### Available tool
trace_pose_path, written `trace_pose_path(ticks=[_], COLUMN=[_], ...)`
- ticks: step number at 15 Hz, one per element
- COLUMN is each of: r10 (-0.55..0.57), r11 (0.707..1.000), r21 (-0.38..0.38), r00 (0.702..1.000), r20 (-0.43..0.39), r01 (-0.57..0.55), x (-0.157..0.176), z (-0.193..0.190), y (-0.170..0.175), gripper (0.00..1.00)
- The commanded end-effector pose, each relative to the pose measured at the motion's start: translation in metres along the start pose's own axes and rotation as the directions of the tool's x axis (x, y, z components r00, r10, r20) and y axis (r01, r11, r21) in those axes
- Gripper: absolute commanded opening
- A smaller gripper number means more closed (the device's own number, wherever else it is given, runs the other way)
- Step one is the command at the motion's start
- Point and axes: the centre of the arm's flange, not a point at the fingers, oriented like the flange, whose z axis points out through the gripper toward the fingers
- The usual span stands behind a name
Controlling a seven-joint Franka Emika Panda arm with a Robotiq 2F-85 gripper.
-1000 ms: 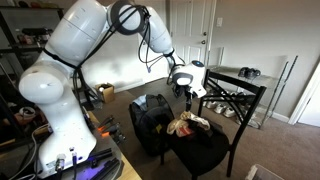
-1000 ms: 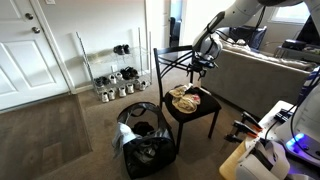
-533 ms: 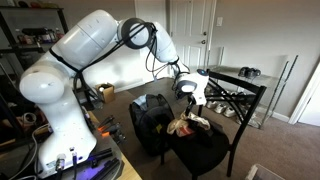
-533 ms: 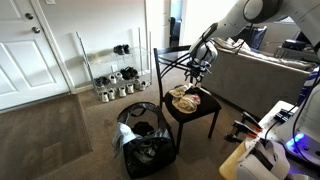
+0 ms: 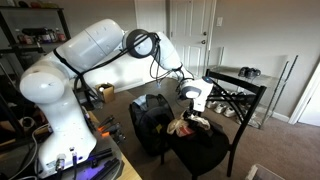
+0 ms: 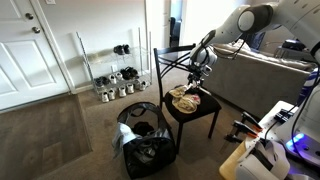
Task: Shift the sock from the chair to the laundry basket
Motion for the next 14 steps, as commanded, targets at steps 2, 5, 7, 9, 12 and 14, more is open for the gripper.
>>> trace_pose_path(ticks=[2,5,7,9,12,14], r10=[0.241,0.348,0.395,0.425,0.438,0.442], r11=[0.97,0.937,0.918,0.905,0.899,0.897], r21=[-0.038,-0.057,-0.06,-0.06,-0.049,-0.043], r00=[0.97,0.936,0.917,0.903,0.897,0.895], r20=[0.04,0.056,0.054,0.058,0.056,0.057], r01=[-0.239,-0.345,-0.392,-0.422,-0.436,-0.44], x=[0.014,0.021,0.025,0.027,0.026,0.027], z=[0.013,0.02,0.024,0.028,0.031,0.032], y=[-0.009,-0.008,-0.007,-0.007,-0.009,-0.011], gripper=[1.0,1.0,1.0,1.0,1.0,1.0])
